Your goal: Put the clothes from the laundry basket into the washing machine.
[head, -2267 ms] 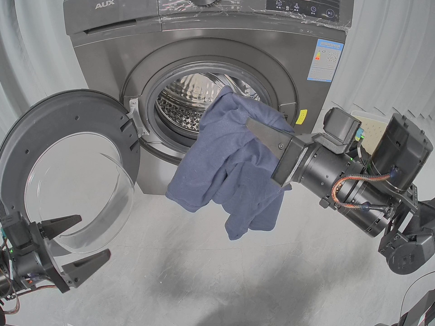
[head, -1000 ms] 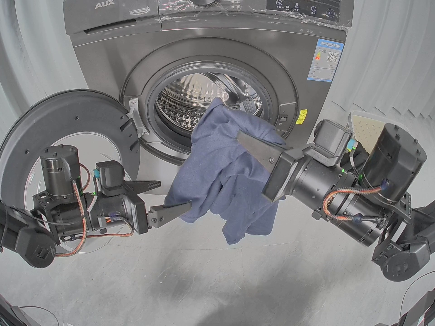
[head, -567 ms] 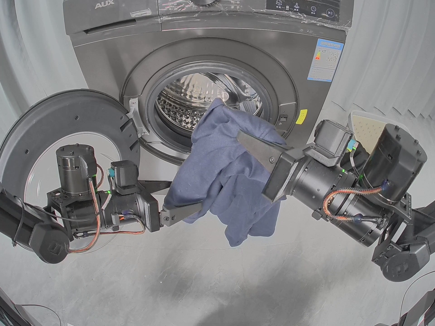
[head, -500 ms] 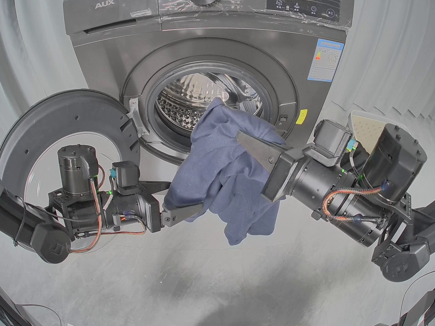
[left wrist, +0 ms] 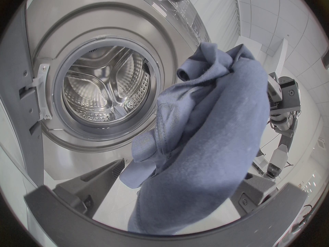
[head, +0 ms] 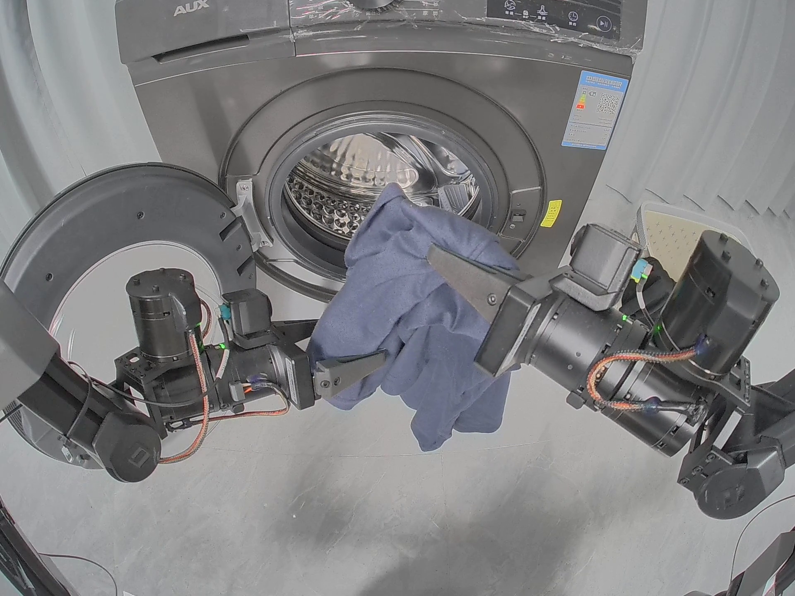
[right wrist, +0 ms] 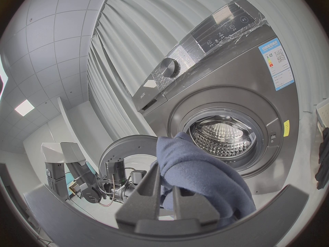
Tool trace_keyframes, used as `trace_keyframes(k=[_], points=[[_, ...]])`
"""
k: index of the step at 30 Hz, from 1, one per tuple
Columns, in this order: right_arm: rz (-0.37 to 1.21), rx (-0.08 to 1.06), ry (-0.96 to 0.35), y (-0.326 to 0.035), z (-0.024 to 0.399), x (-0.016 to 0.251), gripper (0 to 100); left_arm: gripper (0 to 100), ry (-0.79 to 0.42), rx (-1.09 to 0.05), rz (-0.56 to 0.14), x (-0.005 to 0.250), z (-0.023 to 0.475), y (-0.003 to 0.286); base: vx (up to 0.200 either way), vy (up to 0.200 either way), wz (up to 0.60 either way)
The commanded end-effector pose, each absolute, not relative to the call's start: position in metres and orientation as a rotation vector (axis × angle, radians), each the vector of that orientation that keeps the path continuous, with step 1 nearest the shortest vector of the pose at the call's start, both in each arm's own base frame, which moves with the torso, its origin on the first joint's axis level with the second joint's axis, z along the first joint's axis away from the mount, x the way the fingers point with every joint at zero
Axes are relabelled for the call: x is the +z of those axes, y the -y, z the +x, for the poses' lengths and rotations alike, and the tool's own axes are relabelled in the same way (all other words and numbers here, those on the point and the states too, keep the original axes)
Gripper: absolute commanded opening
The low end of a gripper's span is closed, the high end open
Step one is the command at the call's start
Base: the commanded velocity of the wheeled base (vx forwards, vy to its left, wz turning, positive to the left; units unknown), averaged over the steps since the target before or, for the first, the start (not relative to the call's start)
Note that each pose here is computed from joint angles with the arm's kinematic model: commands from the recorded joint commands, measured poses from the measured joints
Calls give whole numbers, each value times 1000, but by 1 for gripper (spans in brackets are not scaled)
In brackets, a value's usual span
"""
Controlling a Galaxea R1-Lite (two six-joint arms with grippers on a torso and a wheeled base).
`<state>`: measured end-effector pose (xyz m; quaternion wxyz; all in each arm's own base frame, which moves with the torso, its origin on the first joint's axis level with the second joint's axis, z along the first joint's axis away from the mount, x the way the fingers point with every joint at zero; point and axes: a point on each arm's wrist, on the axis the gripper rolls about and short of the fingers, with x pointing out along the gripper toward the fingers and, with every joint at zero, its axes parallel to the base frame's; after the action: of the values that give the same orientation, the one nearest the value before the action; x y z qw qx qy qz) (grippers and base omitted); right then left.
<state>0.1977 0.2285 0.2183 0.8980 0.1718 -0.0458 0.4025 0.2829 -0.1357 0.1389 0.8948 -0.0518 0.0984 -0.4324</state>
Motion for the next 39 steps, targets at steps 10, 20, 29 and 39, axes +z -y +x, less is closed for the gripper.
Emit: trace_keyframes(k=[10,20,29,39], points=[[343,831,68,-230,199,210,0,0,-148,-915,-108,138,272,137,0,0,0],[326,822,33,-234,205,198,0,0,-33,-994,-108,146,220,133,0,0,0],[303,804,-12,-238,214,182,100,0,96,-1018,-189,178,213,131,0,0,0],[149,748,-145,-222,219,134,100,0,186,-987,-262,205,219,134,0,0,0]])
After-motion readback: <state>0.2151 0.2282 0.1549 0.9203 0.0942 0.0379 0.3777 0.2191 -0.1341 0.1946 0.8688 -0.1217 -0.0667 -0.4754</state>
